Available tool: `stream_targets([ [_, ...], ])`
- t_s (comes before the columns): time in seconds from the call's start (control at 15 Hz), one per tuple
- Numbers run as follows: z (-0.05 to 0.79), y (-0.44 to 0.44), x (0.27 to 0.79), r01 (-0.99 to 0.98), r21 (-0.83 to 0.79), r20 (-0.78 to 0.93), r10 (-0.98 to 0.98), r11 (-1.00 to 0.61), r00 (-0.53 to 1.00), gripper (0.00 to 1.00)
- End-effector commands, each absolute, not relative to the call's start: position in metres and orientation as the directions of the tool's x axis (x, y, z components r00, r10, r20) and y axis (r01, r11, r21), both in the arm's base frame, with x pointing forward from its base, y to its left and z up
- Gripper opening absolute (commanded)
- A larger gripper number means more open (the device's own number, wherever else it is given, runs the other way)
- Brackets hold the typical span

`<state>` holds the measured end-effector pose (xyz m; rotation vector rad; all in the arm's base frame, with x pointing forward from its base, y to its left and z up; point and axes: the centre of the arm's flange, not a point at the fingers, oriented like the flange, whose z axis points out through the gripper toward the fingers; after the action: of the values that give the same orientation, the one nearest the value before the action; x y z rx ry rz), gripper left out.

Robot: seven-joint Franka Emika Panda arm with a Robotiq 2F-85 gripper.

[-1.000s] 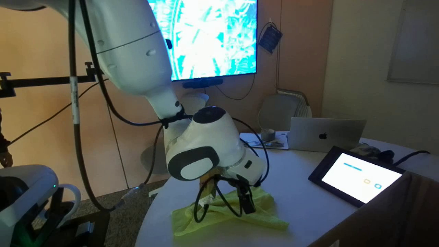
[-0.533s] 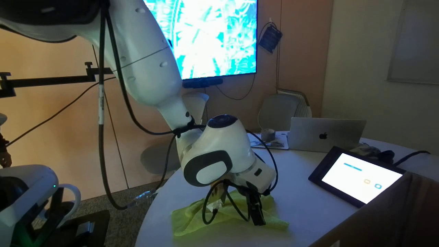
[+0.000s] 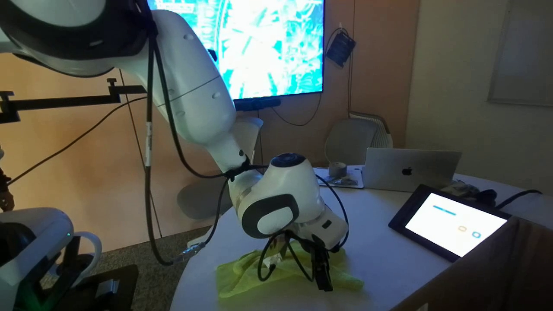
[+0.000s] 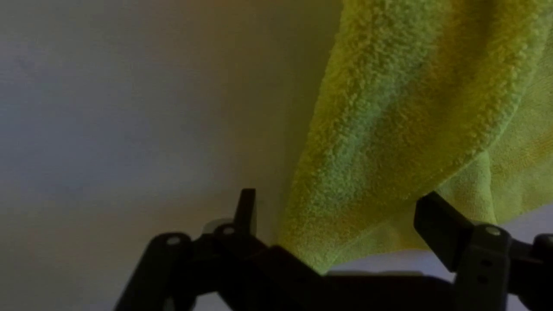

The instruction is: Put the black marker on the towel, fold the towel twice then place it inside the box

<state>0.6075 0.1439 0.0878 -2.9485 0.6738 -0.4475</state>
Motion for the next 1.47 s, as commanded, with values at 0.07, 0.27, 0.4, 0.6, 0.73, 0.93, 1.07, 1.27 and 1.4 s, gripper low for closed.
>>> stream_targets([
  [0.07, 0.08, 0.147, 0.621, -0.444, -0.132, 0.254, -0.463, -0.886, 0.849, 0.53],
  [0.27, 0.081, 0.143, 0.622, -0.452, -0.124, 0.248, -0.469, -0.883, 0.848, 0.32],
  [0.4, 0.083, 0.142, 0.622, -0.455, -0.126, 0.248, -0.472, -0.882, 0.846, 0.23],
  [0.6, 0.088, 0.145, 0.623, -0.451, -0.137, 0.25, -0.471, -0.882, 0.846, 0.19],
  [0.73, 0.093, 0.148, 0.621, -0.44, -0.144, 0.257, -0.463, -0.886, 0.848, 0.12],
  [0.93, 0.108, 0.156, 0.616, -0.411, -0.162, 0.279, -0.442, -0.897, 0.853, 0.09],
  [1.07, 0.117, 0.163, 0.613, -0.391, -0.173, 0.293, -0.426, -0.904, 0.856, 0.09],
  [1.27, 0.131, 0.176, 0.608, -0.356, -0.196, 0.323, -0.403, -0.914, 0.856, 0.09],
  [1.4, 0.14, 0.187, 0.605, -0.324, -0.215, 0.344, -0.382, -0.921, 0.857, 0.09],
])
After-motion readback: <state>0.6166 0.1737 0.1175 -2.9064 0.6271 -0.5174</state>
